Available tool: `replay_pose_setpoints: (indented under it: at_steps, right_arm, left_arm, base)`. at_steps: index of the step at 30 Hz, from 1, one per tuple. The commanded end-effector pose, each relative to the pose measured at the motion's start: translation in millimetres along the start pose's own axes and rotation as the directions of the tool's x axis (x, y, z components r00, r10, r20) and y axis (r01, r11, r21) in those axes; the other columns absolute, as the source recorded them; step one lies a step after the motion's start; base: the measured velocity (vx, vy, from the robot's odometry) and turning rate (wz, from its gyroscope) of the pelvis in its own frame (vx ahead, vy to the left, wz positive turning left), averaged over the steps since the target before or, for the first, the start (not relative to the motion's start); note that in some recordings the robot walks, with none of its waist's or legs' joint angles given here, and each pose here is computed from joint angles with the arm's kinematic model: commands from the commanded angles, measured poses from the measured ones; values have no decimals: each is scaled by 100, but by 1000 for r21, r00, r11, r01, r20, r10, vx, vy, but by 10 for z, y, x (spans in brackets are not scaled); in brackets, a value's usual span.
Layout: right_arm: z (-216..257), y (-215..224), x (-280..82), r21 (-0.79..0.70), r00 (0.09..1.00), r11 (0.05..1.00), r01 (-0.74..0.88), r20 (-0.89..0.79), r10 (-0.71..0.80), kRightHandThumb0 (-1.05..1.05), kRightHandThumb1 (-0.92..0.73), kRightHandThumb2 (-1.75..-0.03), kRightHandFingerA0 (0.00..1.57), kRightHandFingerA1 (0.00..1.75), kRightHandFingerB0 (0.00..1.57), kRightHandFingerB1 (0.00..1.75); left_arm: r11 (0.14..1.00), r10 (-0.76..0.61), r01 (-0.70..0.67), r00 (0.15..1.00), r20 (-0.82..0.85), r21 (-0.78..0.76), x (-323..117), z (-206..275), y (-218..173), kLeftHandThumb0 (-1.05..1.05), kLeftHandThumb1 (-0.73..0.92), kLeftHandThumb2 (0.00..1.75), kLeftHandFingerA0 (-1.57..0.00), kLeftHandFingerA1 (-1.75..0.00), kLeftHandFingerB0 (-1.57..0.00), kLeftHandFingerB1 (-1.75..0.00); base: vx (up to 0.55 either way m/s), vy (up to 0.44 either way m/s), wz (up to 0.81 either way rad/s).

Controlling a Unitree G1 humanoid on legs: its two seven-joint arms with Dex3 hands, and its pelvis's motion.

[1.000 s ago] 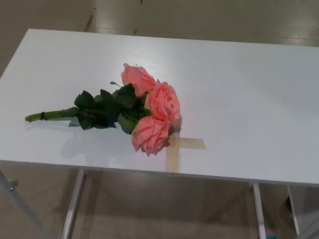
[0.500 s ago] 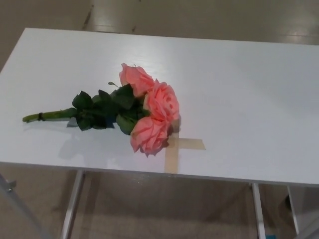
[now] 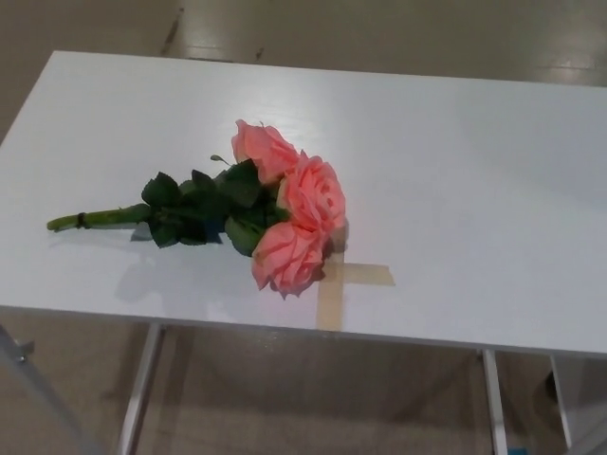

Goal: Use the left hand to pick up the rose and passes it to a human.

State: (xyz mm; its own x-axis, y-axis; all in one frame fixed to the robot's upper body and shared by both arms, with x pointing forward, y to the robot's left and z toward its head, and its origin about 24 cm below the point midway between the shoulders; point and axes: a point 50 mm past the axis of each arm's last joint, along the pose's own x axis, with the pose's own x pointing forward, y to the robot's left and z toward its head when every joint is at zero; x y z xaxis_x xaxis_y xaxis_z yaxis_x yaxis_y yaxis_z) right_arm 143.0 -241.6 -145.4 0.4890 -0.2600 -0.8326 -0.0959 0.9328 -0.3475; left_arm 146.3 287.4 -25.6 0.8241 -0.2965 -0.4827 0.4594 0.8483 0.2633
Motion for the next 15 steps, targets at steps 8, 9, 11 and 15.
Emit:
replay_pose_setpoints:
  at_steps: [8, 9, 11, 15]
  right_arm:
    - [21, -68, 9, -12, 1000, 1000, 16, -2, -16, -55, -63, -60, 57, 42, 44, 37]
    - [34, -66, 12, -10, 1000, 1000, 16, -1, -16, -55, -63, -60, 57, 42, 44, 37]
    - [28, -65, 11, -12, 1000, 1000, 14, -4, -14, -55, -63, -60, 58, 43, 45, 37]
    - [-27, -59, 1, -14, 1000, 1000, 11, -15, -11, -54, -63, -60, 58, 43, 45, 37]
  left_arm:
    - [950, -312, 249, 812, 494, 191, -449, 1265, -128, -55, 38, 66, -12, -36, -39, -41]
    - [954, -295, 208, 789, 539, 217, -484, 1392, -115, -55, 38, 66, -12, -36, -39, -41]
    - [961, -250, 119, 756, 605, 249, -530, 1576, -97, -59, 38, 67, -10, -35, -30, -39]
    - [967, -230, 104, 751, 619, 234, -550, 1608, -100, -60, 39, 68, -11, -34, -26, -38]
  base:
    - [0, 0, 0]
    - [0, 0, 0]
    - [0, 0, 0]
    - [0, 0, 0]
